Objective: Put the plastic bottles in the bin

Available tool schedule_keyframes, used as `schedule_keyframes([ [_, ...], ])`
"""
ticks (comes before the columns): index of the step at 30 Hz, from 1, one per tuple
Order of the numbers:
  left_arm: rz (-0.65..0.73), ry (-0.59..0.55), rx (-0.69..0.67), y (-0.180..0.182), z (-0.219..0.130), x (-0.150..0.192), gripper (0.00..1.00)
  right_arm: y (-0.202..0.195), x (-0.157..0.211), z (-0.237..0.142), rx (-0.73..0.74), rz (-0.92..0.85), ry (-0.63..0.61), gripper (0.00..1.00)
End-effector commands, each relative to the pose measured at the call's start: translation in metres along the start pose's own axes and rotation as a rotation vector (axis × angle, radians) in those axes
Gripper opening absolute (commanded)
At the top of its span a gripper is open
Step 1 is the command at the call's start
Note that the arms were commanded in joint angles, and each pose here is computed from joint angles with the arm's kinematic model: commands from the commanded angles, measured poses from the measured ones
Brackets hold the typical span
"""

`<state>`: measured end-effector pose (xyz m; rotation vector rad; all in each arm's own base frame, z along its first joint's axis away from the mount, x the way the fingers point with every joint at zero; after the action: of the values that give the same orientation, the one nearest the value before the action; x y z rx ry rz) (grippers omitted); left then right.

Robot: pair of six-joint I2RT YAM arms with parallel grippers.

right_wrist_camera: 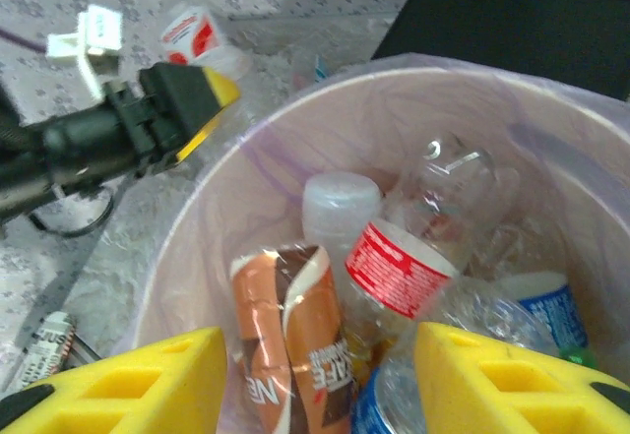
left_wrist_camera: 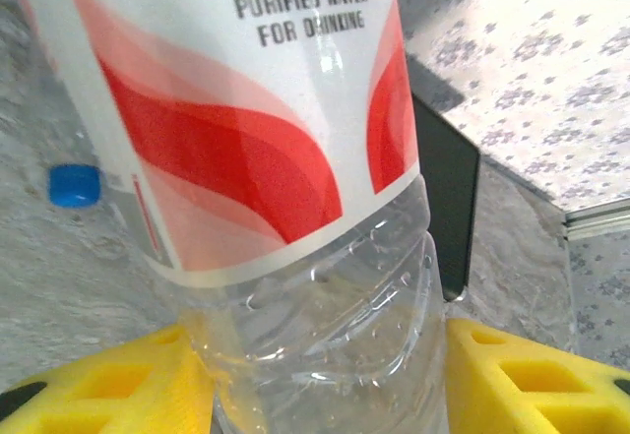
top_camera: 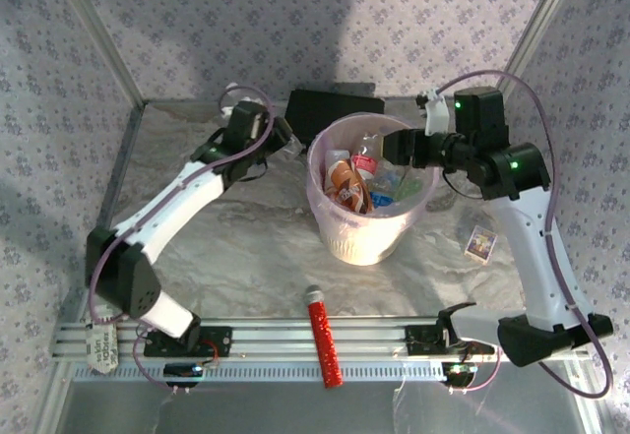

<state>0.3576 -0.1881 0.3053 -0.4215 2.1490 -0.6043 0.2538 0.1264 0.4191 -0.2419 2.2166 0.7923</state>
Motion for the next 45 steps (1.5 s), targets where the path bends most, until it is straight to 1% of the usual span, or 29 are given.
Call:
schedule_keyframes([
  [1,0.100,0.048,0.022,0.014,-0.027,0.004,0.56,0.020,-0.019,0.003,-0.089,-0.016,-0.047,0.55],
  [4,0.156,0.067,0.130,0.014,-0.056,0.008,0.56,0.036,-0.028,0.013,-0.139,-0.037,-0.048,0.57],
  [6,0.190,0.077,0.200,0.013,-0.074,0.011,0.55,0.047,-0.032,0.021,-0.173,-0.051,-0.040,0.60],
  [11,0.280,0.095,0.435,0.003,-0.116,0.023,0.54,0.077,-0.041,0.050,-0.288,-0.071,-0.014,0.77],
  [14,0.317,0.105,0.580,-0.007,-0.136,0.029,0.54,0.101,-0.041,0.071,-0.362,-0.093,0.036,0.82],
  [17,0.315,0.117,0.659,-0.013,-0.146,0.030,0.54,0.119,-0.038,0.091,-0.416,-0.117,0.093,0.85],
  [20,0.305,0.115,0.703,-0.018,-0.148,0.030,0.53,0.133,-0.032,0.109,-0.468,-0.123,0.143,0.86],
  [25,0.297,0.129,0.778,-0.027,-0.151,0.029,0.53,0.145,-0.023,0.130,-0.470,-0.152,0.198,0.88],
  [27,0.299,0.138,0.798,-0.030,-0.150,0.029,0.52,0.147,-0.022,0.136,-0.488,-0.144,0.209,0.87],
  [30,0.303,0.145,0.835,-0.034,-0.152,0.030,0.51,0.144,-0.021,0.143,-0.485,-0.133,0.218,0.83],
  [34,0.305,0.144,0.841,-0.035,-0.153,0.029,0.51,0.142,-0.025,0.143,-0.478,-0.128,0.202,0.73],
  [36,0.304,0.147,0.836,-0.035,-0.152,0.030,0.54,0.141,-0.028,0.142,-0.474,-0.126,0.190,0.67],
  [37,0.304,0.147,0.833,-0.034,-0.152,0.030,0.58,0.140,-0.029,0.141,-0.472,-0.126,0.185,0.64],
  [40,0.300,0.140,0.798,-0.031,-0.150,0.029,0.81,0.138,-0.037,0.134,-0.454,-0.139,0.155,0.60],
  [41,0.303,0.132,0.786,-0.029,-0.150,0.029,0.86,0.136,-0.041,0.129,-0.441,-0.147,0.138,0.59],
  [43,0.308,0.122,0.761,-0.025,-0.151,0.029,0.91,0.132,-0.053,0.114,-0.412,-0.158,0.095,0.58],
  [45,0.314,0.113,0.730,-0.021,-0.151,0.030,0.92,0.126,-0.064,0.096,-0.378,-0.158,0.050,0.57],
])
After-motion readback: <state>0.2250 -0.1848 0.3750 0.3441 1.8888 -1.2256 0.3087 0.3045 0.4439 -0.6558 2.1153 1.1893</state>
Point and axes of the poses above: each hand's point on the last joint's axis, 136 mm out from that joint toward the fingers, its own z axis out along the fingers, its own y axis along the line the jaws close on, x = y × z, the point moved 6 cm from there along -z, back along the fingers, and after that the axes turned 3 degrees about z, right-handed, at the moved point
